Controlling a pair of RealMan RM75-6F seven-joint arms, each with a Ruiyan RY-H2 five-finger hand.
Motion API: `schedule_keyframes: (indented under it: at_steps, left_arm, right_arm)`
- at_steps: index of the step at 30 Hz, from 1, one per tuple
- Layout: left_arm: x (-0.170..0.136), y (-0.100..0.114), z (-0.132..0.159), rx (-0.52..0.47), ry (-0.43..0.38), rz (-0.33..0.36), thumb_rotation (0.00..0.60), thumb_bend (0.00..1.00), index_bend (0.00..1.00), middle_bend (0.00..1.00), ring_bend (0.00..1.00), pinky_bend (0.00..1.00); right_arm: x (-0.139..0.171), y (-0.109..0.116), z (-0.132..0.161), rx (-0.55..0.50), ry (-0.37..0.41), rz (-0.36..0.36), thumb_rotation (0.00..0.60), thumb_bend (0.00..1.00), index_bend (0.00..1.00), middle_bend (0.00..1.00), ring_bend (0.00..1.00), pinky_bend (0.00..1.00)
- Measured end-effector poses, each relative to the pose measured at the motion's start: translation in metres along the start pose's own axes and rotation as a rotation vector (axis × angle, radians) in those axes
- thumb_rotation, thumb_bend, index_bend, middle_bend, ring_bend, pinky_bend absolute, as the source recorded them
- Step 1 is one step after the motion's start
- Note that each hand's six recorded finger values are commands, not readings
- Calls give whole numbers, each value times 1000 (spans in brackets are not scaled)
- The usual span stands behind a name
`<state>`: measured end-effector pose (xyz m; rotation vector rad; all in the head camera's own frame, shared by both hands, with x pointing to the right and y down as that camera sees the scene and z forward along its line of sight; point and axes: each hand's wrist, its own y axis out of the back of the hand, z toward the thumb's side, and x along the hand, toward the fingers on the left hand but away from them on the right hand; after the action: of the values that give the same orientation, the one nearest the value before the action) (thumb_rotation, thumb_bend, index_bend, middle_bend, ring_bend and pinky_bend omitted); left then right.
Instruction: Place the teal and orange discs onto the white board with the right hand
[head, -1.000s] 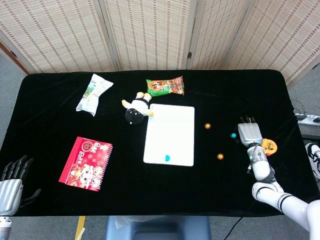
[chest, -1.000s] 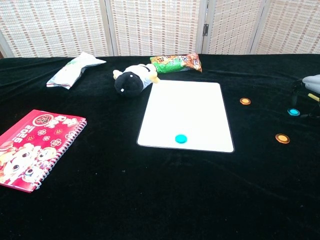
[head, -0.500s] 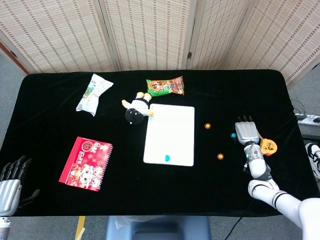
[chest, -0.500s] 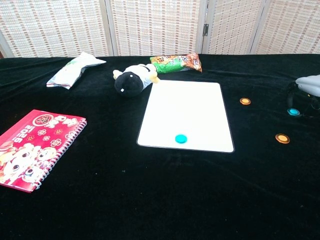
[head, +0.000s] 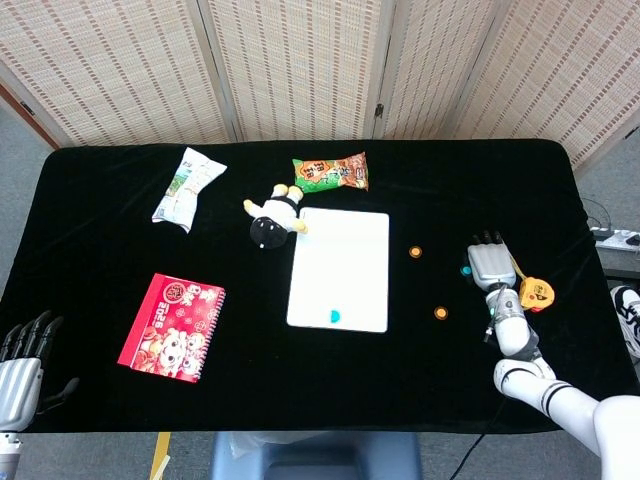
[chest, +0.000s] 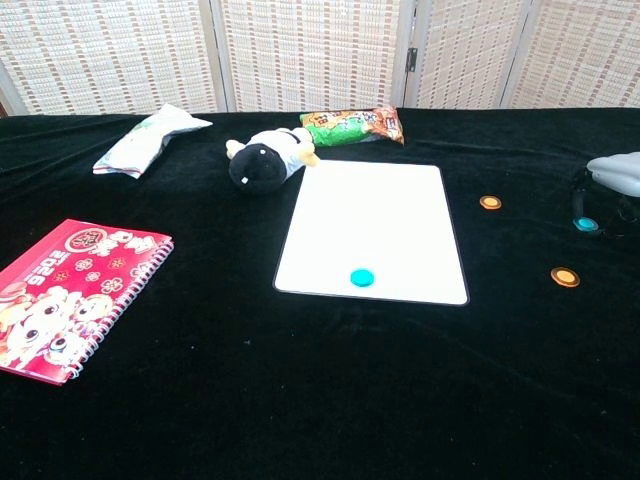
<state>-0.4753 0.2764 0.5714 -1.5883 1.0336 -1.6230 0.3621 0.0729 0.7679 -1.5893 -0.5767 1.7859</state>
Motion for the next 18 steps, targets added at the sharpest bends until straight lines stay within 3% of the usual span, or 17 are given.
schedule_keyframes:
  at_steps: [9, 18]
  left_arm:
    - [1, 3, 2, 1, -5, 8, 600, 271, 0, 0, 63, 0]
    - [1, 3, 3, -2, -9, 8, 600, 270, 0, 0, 63, 0]
  right_arm:
    - [18, 21, 25, -17, 108, -63, 600, 251, 501, 142, 0, 0]
    - [64, 39, 105, -23, 372, -93, 600, 251, 500, 142, 0, 0]
